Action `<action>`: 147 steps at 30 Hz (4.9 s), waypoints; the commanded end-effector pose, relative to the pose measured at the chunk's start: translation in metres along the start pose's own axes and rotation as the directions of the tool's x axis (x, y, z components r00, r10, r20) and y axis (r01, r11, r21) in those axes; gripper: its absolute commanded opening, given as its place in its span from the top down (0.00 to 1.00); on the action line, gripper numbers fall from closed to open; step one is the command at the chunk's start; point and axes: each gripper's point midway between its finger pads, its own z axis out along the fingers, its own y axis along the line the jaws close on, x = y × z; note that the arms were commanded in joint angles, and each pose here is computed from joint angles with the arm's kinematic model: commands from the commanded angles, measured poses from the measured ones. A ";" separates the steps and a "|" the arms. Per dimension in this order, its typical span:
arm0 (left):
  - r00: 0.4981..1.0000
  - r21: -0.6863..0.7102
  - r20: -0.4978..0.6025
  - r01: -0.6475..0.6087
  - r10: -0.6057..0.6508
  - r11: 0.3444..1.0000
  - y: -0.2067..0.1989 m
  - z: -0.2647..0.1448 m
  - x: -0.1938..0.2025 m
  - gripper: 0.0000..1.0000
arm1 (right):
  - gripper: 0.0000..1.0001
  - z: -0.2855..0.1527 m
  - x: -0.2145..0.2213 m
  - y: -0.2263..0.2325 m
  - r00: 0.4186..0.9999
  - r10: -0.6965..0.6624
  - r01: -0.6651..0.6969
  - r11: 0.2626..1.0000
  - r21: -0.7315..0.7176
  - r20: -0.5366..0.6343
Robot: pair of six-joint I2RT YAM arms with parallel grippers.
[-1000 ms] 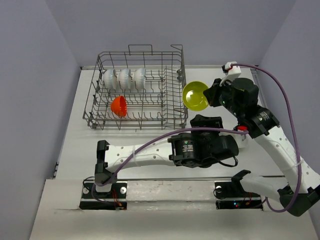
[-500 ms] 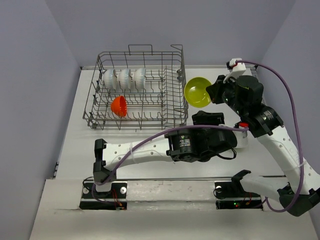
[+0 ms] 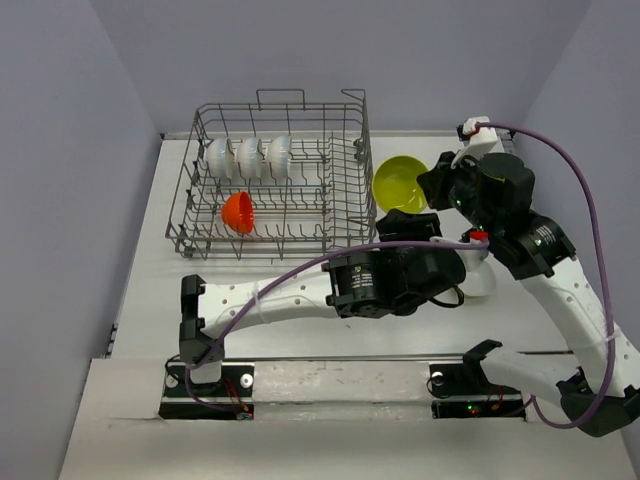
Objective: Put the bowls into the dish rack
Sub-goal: Pass from the right arm to the left
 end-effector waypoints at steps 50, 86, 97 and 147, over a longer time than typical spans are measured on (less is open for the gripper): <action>0.997 -0.117 0.018 0.082 -0.081 0.990 0.039 -0.001 0.003 0.64 | 0.99 -0.033 -0.033 0.020 0.997 -0.064 0.068 0.993 -0.098 0.042; 0.996 -0.126 0.014 0.085 -0.084 0.988 0.035 0.001 0.007 1.00 | 0.86 -0.020 -0.042 0.027 0.997 -0.035 0.042 0.993 -0.111 0.062; 0.993 -0.145 0.038 0.117 -0.112 0.982 0.051 -0.010 0.015 1.00 | 0.67 -0.025 -0.038 0.029 0.996 -0.056 0.066 0.988 -0.140 0.069; 0.998 -0.139 0.045 0.047 -0.041 0.989 0.025 0.023 -0.013 1.00 | 0.37 -0.053 -0.002 -0.006 0.996 0.028 -0.026 1.000 -0.016 0.088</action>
